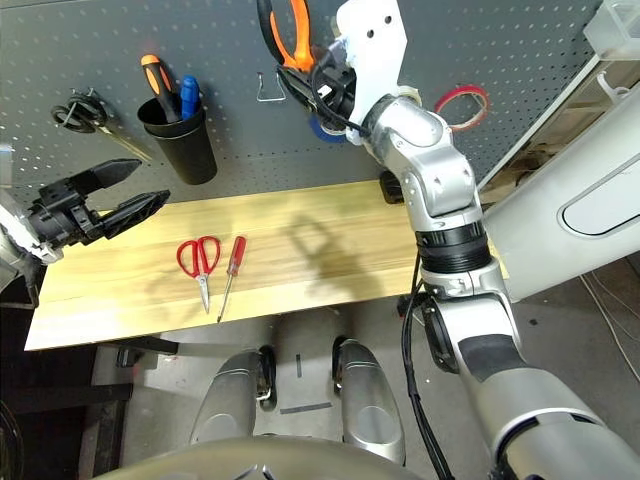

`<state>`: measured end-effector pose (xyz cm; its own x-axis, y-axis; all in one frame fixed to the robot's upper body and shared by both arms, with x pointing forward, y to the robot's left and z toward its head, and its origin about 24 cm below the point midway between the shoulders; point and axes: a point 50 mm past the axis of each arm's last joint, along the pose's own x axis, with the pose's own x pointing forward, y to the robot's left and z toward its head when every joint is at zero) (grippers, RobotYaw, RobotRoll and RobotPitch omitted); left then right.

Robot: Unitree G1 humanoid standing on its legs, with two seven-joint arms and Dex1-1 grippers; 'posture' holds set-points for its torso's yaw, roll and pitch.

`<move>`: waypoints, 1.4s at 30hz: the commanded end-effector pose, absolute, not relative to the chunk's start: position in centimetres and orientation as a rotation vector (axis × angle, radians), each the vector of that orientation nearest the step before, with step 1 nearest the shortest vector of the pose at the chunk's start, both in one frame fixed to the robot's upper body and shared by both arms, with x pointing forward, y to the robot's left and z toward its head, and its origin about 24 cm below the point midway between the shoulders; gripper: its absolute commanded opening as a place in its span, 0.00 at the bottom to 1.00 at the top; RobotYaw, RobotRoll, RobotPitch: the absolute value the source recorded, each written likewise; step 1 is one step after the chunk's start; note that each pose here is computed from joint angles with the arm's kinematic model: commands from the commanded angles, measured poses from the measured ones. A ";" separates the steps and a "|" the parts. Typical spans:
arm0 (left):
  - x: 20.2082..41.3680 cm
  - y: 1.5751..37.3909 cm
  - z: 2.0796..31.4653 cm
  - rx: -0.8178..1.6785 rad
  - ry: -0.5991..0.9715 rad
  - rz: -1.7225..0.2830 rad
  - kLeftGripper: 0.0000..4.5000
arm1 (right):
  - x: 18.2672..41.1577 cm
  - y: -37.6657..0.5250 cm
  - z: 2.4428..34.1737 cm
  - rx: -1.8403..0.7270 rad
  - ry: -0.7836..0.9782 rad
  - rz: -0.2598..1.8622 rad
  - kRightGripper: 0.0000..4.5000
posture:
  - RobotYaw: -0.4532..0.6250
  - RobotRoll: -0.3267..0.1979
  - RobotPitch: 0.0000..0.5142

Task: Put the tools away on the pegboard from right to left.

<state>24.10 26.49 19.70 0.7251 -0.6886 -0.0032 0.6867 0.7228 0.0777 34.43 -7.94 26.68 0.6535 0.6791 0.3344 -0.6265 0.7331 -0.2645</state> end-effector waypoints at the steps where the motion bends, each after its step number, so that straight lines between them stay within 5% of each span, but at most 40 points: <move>1: 23.9 26.3 19.9 0.071 -0.020 -0.772 1.00 | 34.7 -7.2 27.4 -0.141 -0.501 0.726 0.45 | 0.45 0.62 0.21; 20: 24.0 25.6 19.9 0.068 0.001 -0.795 1.00 | 36.3 -2.4 26.1 -0.276 -0.605 0.586 0.45 | 0.45 0.62 0.22; 42: 24.0 25.1 20.0 0.077 -0.018 -0.795 1.00 | 37.0 -1.0 25.6 -0.329 -0.630 0.609 0.45 | 0.46 0.62 0.20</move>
